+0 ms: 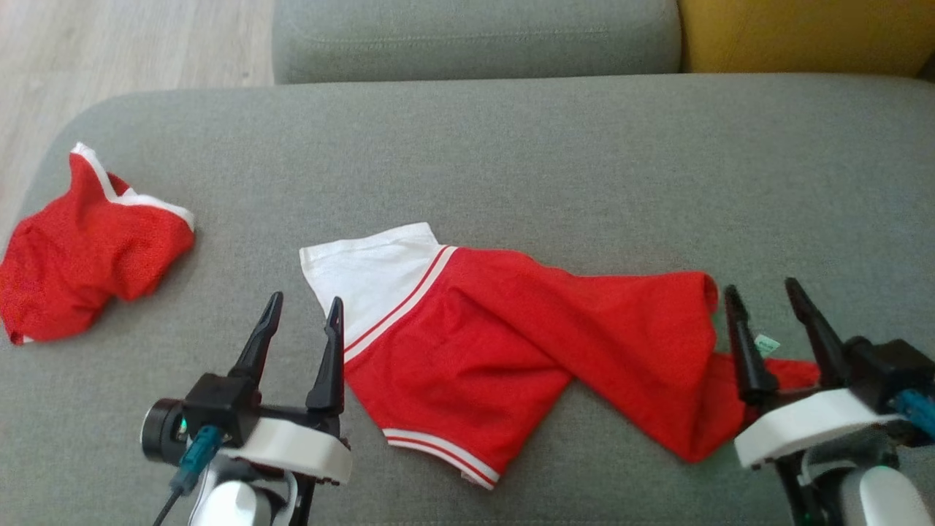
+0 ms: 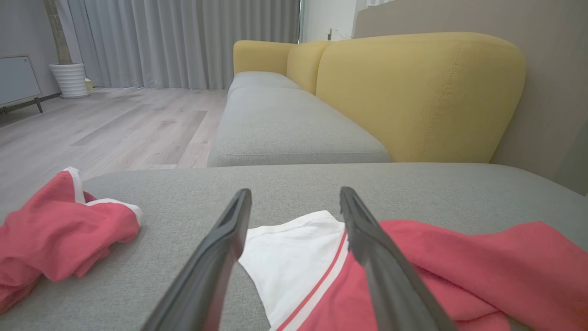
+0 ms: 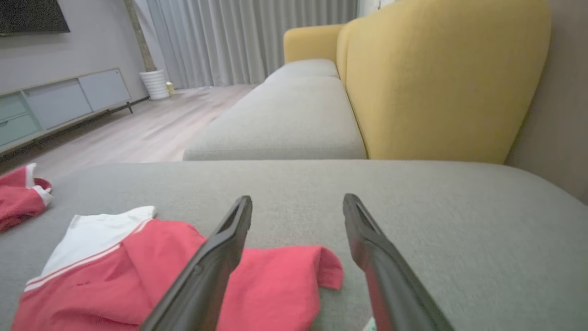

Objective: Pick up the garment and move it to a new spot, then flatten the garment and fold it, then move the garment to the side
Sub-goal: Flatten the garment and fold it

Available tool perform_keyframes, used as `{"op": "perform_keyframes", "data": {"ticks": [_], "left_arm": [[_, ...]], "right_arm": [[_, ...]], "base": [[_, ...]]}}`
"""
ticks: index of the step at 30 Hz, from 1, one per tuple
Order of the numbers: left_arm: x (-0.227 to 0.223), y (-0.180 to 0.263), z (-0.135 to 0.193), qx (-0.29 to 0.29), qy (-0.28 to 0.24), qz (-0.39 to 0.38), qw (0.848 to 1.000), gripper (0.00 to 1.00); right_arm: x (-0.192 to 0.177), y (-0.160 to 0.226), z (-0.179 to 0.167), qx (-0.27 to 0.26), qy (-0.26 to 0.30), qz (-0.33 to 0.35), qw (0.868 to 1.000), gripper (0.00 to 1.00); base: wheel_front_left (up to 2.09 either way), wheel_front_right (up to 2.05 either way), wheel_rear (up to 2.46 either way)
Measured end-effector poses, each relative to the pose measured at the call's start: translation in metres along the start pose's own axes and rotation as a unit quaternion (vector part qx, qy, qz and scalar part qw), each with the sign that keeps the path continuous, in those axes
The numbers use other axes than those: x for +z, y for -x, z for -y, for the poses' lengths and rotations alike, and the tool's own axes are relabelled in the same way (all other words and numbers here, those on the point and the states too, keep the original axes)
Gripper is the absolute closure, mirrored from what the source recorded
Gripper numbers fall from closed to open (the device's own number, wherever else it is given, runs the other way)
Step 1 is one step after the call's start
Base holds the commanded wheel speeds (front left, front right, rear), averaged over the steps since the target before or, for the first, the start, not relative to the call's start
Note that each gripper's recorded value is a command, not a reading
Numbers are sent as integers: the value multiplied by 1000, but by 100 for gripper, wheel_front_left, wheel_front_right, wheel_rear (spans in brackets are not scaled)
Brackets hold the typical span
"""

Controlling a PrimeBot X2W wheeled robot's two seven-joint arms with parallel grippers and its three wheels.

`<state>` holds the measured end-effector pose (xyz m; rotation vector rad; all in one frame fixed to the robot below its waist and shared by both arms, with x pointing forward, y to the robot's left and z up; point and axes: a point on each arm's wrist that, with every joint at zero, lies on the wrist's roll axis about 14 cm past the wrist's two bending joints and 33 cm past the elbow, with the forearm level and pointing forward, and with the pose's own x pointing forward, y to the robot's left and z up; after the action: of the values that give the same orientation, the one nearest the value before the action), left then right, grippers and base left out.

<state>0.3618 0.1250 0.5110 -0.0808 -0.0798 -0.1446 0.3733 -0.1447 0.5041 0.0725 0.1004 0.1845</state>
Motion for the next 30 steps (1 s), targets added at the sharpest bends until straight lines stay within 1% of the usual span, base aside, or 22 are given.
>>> {"op": "perform_keyframes", "data": {"ticks": [4,6,10,12,15,17,18,19,20,21,22,24,27,30], "left_arm": [[-5,-5,1,-3,1,-8,1000,0],[-6,-10,2,-6,2,-8,1000,0],[-9,-22,1,-8,1,-9,1000,0],[-12,-25,1,-8,2,-13,1000,0],[-18,-28,1,-8,4,-21,1000,0],[-22,-29,1,-7,5,-26,1000,0],[-22,-29,1,-7,5,-26,1000,0],[-23,-30,1,-7,5,-27,1000,0],[-23,-31,1,-7,5,-27,1000,0],[-23,-32,1,-7,5,-28,1000,0],[-24,-32,1,-7,6,-28,1000,0],[-25,-34,1,-7,7,-29,1000,0],[-22,-37,2,-9,8,-24,1000,0],[-21,-38,4,-11,9,-23,1000,0]], "right_arm": [[-21,-11,24,-26,-5,-35,999,0],[-28,-22,33,-29,-2,-48,998,0],[-37,-51,36,-21,0,-69,997,0],[-49,-62,31,-8,1,-98,995,0],[-80,-68,21,9,-7,-168,986,0],[-103,-63,12,22,-14,-220,975,0],[-103,-63,12,22,-14,-220,975,0],[-113,-60,7,29,-15,-242,970,0],[-119,-57,4,33,-20,-258,965,56],[-124,-56,2,37,-25,-270,962,100],[-126,-56,1,38,-28,-275,960,100],[-124,-58,2,39,-32,-273,961,100],[-105,-71,9,35,-26,-237,970,100],[-72,-88,15,31,-19,-178,983,100]], "base": [[0,0,0],[0,0,0],[0,0,0],[0,0,0],[0,0,0],[0,0,0],[0,0,0],[0,0,0],[0,0,0],[0,0,0],[0,0,0],[0,0,0],[0,0,0],[0,0,0]]}}
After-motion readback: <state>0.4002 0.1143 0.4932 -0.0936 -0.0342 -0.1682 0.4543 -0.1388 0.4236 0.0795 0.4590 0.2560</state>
